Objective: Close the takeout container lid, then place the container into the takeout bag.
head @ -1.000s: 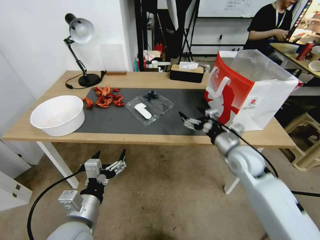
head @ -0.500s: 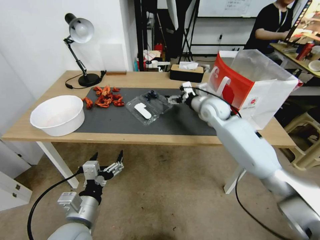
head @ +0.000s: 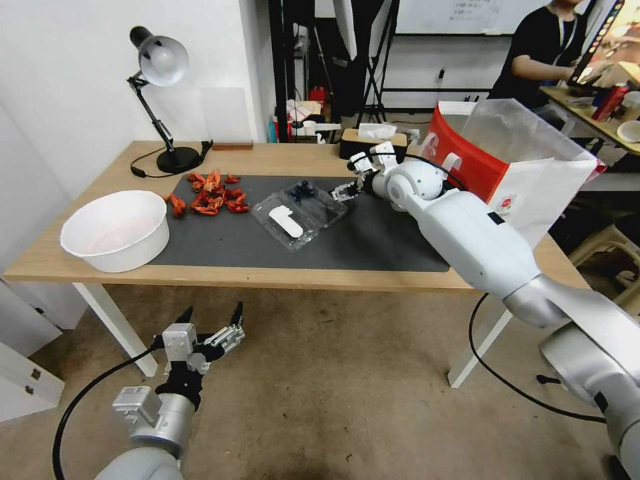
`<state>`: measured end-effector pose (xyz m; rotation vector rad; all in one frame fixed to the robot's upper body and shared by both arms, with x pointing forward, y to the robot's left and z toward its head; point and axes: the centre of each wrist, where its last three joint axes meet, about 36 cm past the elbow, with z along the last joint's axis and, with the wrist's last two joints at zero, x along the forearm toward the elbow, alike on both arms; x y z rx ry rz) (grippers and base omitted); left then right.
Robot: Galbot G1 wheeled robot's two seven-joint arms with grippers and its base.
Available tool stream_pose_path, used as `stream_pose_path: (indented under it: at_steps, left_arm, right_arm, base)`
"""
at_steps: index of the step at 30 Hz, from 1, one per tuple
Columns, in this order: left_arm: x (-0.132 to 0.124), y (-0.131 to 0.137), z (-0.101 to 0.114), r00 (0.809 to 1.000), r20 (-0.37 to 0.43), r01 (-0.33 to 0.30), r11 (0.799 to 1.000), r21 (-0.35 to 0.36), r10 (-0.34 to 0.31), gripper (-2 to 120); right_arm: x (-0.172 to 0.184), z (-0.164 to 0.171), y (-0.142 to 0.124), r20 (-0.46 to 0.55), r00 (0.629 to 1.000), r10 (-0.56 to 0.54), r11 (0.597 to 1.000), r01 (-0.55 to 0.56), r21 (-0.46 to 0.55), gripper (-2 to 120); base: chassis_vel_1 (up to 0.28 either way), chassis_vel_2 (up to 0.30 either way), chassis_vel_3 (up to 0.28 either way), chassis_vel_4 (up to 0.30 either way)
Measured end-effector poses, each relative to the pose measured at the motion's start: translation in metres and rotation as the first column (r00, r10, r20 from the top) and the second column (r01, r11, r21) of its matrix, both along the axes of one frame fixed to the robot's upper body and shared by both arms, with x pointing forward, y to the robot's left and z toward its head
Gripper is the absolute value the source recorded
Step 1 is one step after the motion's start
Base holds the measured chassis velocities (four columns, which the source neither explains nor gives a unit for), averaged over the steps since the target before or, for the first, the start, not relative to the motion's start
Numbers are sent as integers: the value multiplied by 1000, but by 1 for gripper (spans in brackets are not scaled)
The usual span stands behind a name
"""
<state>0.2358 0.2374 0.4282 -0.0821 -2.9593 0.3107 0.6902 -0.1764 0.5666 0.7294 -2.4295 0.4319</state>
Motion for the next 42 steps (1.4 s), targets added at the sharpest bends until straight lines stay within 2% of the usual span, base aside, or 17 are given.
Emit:
stream_pose_path:
  at_steps: [10,19,42]
  left_arm:
    - [2,-1,1,1000,6,1,1000,0,-1,100]
    - [2,-3,4,1000,13,2,1000,-4,-2,100]
    - [3,-4,5,1000,27,-1,1000,-7,1,100]
  right_arm:
    - [12,7,1,-13,998,66,993,-67,-92,100]
    - [16,-2,-1,-53,995,84,988,-90,-122,100]
    - [23,-10,-5,-71,996,57,987,-67,-146,100]
  base:
    - [0,0,0,0]
    - [0,0,0,0]
    - [0,0,0,0]
